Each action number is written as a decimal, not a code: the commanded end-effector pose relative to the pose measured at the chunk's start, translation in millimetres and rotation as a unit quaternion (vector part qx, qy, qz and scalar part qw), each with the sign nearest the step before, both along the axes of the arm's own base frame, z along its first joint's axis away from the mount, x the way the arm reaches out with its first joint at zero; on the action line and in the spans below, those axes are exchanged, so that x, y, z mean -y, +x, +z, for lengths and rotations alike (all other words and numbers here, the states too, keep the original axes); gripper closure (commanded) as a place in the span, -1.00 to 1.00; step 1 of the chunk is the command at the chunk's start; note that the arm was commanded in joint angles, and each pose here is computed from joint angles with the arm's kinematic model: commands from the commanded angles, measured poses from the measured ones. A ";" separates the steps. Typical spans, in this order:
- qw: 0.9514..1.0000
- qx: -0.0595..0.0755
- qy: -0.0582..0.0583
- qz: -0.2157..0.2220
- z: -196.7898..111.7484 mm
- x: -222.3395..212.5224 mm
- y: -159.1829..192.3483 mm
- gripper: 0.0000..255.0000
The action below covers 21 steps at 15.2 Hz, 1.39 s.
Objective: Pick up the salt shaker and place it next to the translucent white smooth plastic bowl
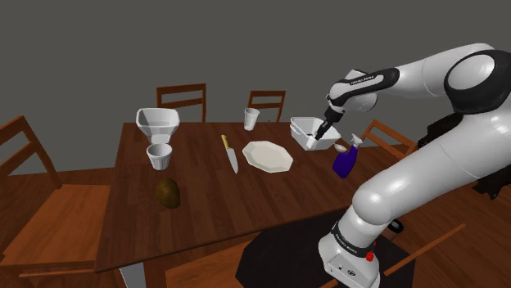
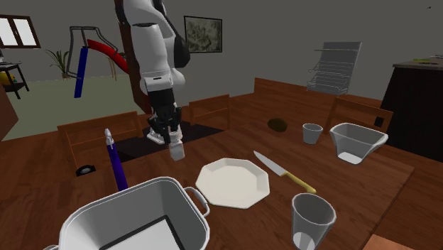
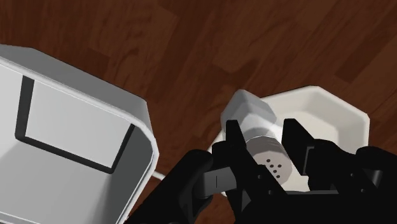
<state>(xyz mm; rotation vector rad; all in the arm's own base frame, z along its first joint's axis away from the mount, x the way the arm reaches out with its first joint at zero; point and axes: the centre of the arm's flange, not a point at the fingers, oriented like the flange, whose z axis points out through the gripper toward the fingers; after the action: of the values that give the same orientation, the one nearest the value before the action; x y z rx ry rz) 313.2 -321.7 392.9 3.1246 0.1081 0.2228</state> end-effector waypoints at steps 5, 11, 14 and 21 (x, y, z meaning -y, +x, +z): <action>1.000 0.000 0.000 0.000 31.3 -0.6 0.0 1.00; 1.000 0.000 0.000 0.000 62.9 -0.6 0.0 1.00; 1.000 0.000 0.000 0.000 78.8 -0.6 0.0 1.00; 1.000 0.000 0.000 0.000 83.0 -66.0 44.7 1.00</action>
<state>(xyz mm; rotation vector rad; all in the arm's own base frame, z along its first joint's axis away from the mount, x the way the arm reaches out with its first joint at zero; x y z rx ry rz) 351.8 -267.5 475.1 3.1242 0.1097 0.2220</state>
